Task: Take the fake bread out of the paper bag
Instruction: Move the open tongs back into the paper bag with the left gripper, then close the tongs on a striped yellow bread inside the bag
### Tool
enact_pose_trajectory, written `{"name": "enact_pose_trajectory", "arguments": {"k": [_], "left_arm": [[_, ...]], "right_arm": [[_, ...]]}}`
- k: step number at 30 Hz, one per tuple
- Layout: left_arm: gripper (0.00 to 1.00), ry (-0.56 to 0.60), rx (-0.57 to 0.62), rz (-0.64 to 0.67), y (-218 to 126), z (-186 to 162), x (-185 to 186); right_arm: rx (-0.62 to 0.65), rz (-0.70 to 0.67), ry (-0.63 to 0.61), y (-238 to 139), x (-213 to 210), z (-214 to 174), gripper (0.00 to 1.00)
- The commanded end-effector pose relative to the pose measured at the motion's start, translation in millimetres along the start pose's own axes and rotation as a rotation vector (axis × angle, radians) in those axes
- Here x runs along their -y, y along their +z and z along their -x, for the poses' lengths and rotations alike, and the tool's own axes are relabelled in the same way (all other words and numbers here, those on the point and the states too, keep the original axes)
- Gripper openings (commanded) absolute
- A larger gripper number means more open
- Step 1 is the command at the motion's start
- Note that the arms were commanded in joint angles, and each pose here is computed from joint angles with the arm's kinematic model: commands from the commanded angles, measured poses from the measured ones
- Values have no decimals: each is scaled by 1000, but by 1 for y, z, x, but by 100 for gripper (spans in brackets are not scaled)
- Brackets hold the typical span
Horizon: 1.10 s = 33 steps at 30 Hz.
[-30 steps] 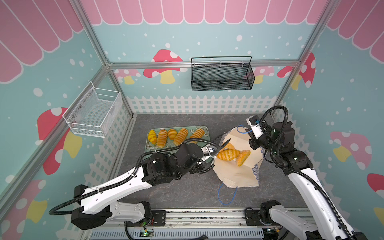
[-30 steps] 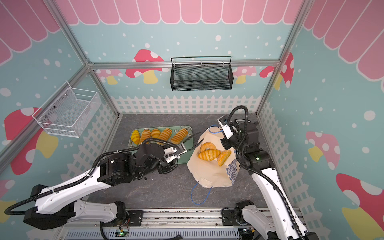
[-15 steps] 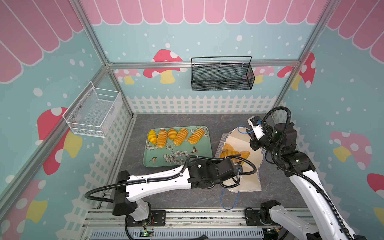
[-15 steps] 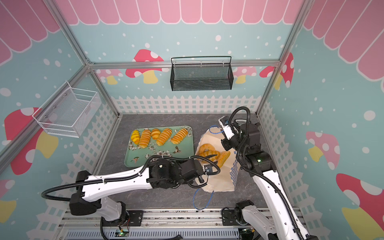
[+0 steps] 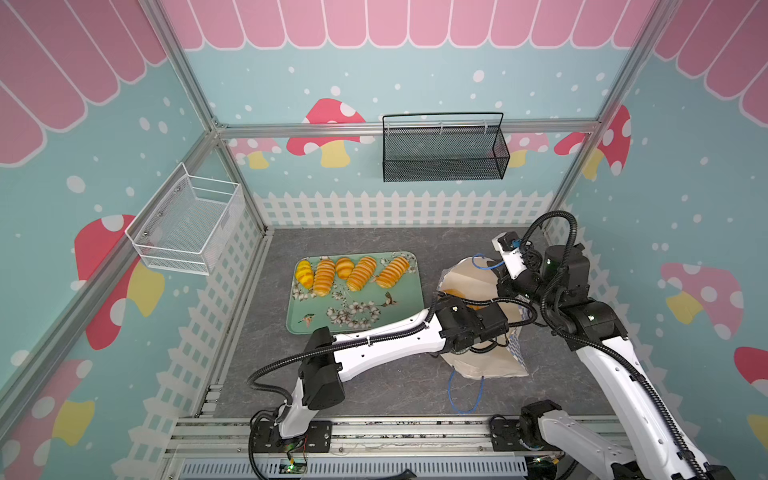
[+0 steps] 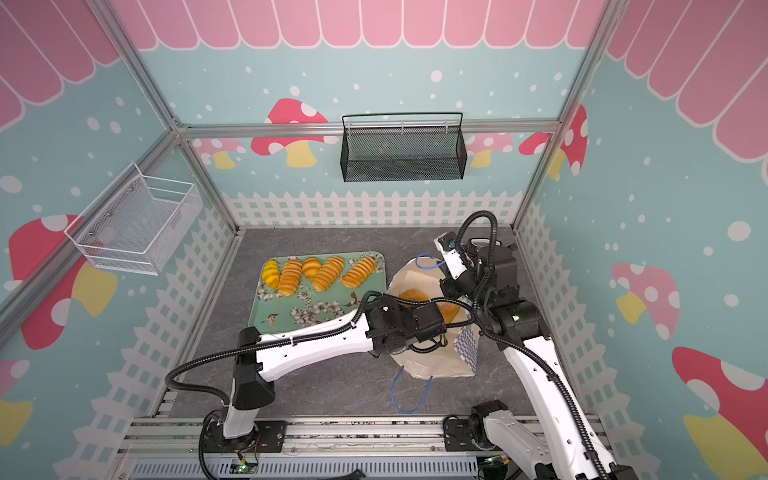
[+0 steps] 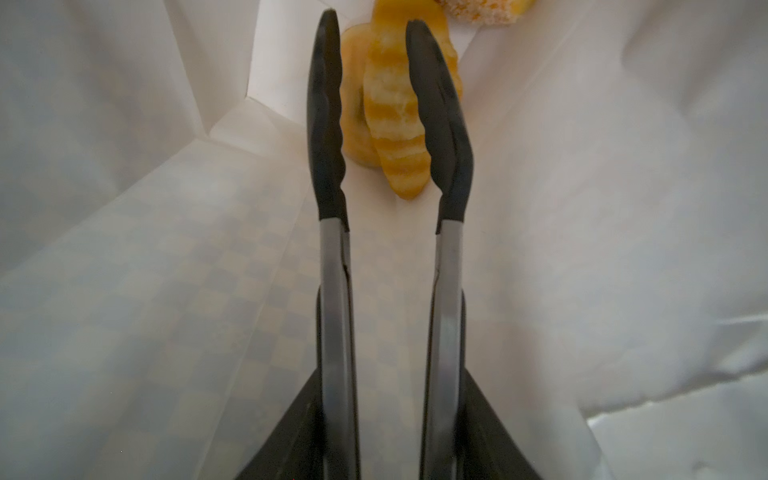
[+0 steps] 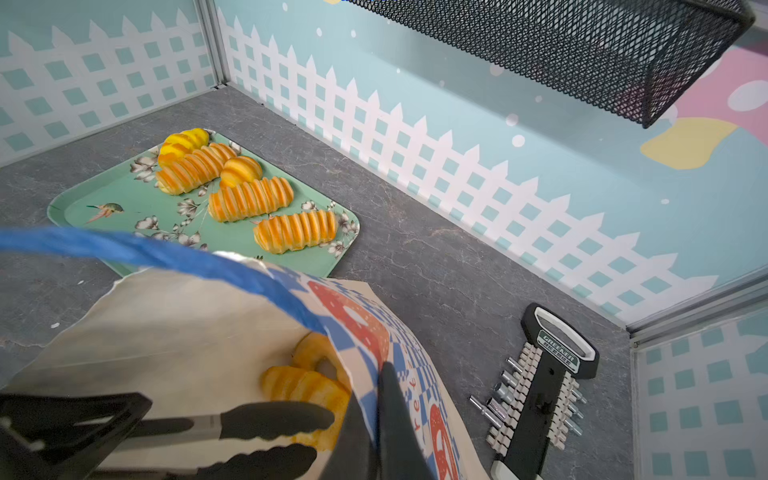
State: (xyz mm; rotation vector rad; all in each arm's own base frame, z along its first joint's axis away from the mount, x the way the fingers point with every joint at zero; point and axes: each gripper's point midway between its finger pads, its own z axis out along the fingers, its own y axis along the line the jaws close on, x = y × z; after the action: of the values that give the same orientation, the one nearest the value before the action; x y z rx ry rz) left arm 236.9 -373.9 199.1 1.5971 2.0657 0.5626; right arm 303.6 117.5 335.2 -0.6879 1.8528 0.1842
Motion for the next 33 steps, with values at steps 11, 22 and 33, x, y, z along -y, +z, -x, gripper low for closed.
{"name": "enact_pose_trajectory", "arguments": {"k": [11, 22, 33], "left_arm": [[45, -14, -101, 23, 19, -11, -8], [45, -68, -112, -20, 45, -15, -4], [48, -65, -84, -117, 40, -13, 7]], "right_arm": [[38, 32, 41, -9, -5, 18, 0], [58, 71, 74, -9, -10, 26, 0], [62, 70, 76, -8, -9, 27, 0]]}}
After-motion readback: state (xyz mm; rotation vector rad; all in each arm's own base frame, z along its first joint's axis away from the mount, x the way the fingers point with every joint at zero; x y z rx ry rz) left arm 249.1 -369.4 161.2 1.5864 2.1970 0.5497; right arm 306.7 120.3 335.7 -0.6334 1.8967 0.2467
